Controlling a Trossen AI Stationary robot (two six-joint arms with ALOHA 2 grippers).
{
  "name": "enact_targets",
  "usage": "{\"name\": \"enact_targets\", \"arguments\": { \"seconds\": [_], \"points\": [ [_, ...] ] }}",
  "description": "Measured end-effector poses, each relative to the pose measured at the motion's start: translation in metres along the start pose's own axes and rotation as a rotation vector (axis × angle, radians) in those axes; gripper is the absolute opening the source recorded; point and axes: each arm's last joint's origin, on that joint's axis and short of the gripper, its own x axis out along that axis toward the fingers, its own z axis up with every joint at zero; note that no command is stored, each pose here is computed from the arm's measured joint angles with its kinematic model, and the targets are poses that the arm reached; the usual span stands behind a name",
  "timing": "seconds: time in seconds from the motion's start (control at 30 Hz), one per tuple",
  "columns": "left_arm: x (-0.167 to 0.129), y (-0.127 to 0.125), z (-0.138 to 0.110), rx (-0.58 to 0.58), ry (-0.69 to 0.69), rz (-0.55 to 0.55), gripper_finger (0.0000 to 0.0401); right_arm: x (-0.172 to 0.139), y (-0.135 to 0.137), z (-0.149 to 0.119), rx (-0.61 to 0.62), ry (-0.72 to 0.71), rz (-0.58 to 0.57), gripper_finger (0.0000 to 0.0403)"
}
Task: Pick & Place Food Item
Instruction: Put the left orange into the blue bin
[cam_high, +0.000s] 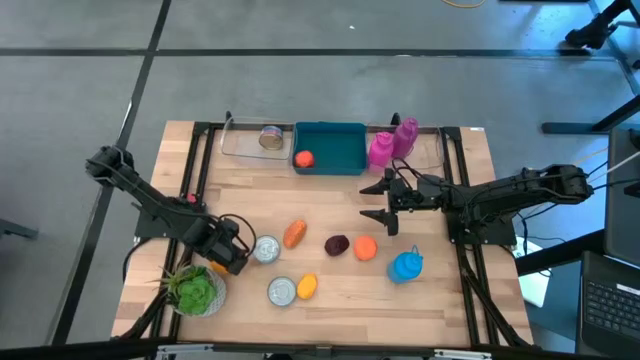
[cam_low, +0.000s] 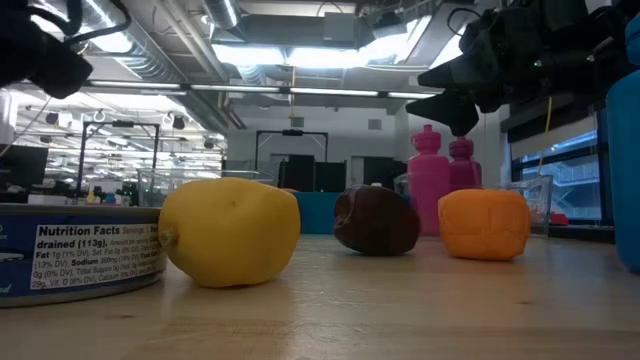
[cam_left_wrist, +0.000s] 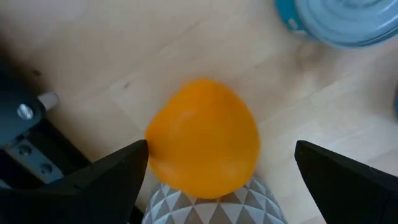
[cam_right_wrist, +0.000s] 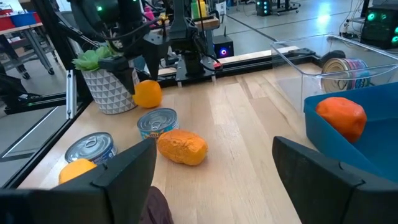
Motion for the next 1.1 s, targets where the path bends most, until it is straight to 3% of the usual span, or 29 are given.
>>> {"name": "enact_targets", "arguments": {
  "seconds": [0.43, 0.67, 1.1],
  "points": [
    [0.014, -0.006, -0.001, -0.033, 0.012, 0.073, 0.0400, 0.000, 0.000, 0.000, 0.002, 0.001, 0.000, 0.0318],
    [0.022, -0.015, 0.000, 0.006, 0.014, 0.036, 0.0400, 0.000, 0.000, -0.001, 0.003, 0.015, -0.003, 0.0318],
    [0.042, -0.021, 0.014, 0.093, 0.088, 0.123, 0.0400, 0.000, 0.000, -0.002, 0.003, 0.018, -0.003, 0.0318]
  ]
}}
